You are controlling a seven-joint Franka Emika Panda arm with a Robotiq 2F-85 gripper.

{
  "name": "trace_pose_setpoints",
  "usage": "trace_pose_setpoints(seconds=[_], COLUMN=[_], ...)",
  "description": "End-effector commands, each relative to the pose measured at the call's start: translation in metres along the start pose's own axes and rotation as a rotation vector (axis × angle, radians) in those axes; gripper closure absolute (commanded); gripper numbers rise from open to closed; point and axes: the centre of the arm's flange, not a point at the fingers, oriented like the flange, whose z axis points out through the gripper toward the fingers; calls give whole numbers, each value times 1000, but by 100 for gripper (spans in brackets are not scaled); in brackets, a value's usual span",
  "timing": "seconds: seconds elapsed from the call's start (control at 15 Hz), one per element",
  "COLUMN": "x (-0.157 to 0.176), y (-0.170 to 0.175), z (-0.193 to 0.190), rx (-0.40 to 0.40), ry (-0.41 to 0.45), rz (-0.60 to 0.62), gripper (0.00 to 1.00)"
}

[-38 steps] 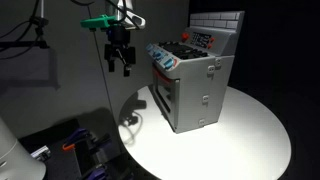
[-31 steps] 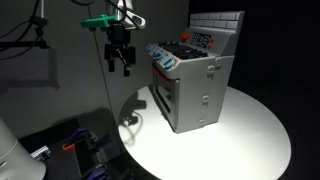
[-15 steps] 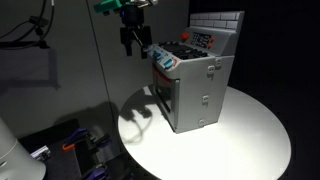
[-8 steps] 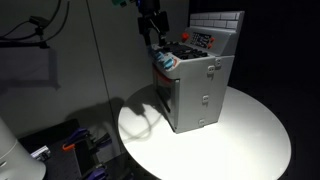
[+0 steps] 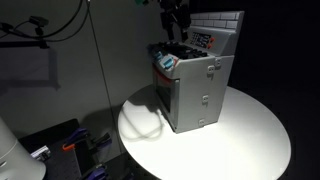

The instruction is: Press the top orange button on the microwave oven controlling panel of the stove

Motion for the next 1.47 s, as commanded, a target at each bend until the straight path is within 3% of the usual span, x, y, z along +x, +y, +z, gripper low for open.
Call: trace_pose_setpoints(seconds=[0.0, 0.33, 0.87, 1.4], x=[25, 33, 24, 50], y=[7, 12, 12, 7], z=[0, 1, 6, 9], rx=[-42, -85, -69, -29], ry=[56, 103, 84, 208], rz=[94, 159, 144, 209], gripper=[0, 0, 0, 0])
